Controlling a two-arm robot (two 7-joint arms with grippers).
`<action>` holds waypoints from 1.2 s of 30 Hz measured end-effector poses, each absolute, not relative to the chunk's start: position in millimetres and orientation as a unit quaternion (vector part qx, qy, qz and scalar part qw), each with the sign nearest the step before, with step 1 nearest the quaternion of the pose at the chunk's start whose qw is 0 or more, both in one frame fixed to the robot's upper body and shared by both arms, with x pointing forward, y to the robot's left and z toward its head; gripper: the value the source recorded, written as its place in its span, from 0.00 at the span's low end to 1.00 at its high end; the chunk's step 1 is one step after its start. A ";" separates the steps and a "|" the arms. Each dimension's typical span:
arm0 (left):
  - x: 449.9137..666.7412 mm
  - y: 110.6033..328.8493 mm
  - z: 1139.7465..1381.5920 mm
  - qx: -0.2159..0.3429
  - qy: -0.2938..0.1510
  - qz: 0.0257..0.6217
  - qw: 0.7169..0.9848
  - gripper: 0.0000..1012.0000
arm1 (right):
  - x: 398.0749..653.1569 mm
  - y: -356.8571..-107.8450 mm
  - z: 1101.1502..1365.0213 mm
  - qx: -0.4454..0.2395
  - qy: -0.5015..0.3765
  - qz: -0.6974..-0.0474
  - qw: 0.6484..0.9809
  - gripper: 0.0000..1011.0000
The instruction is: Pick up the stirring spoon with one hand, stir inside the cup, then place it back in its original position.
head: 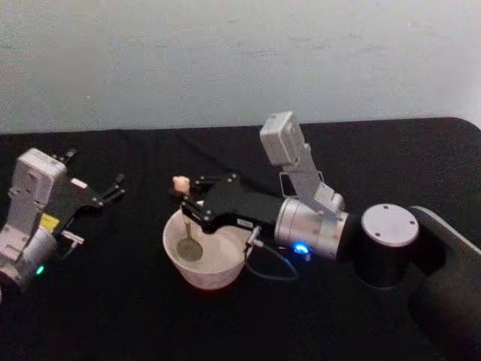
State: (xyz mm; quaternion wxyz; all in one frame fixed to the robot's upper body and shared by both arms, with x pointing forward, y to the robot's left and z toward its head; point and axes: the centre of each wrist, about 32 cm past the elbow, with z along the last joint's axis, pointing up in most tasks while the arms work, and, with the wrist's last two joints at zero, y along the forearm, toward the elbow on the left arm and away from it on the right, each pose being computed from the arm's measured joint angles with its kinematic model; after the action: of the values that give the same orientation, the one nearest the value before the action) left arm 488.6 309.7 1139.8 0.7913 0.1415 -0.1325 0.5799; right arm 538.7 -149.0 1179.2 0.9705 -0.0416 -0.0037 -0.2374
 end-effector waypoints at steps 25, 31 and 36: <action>488.6 309.7 1139.8 0.141 -0.132 0.580 0.791 0.99 | 535.1 -187.7 1184.7 -0.060 -0.018 -0.283 0.957 0.19; 488.6 309.7 1139.8 0.141 -0.132 0.580 0.791 0.99 | 517.7 -192.5 1185.8 -0.061 -0.010 -0.253 0.965 0.19; 488.6 309.7 1139.8 0.141 -0.132 0.580 0.791 0.99 | 510.8 -185.9 1186.3 -0.058 -0.003 -0.230 0.972 0.19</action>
State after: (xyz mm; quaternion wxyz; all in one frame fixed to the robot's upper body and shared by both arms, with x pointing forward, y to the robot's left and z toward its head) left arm 488.6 309.7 1139.8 0.7913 0.1415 -0.1325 0.5799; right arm 510.8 -185.9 1186.3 0.9715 -0.0581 -0.0025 -0.2297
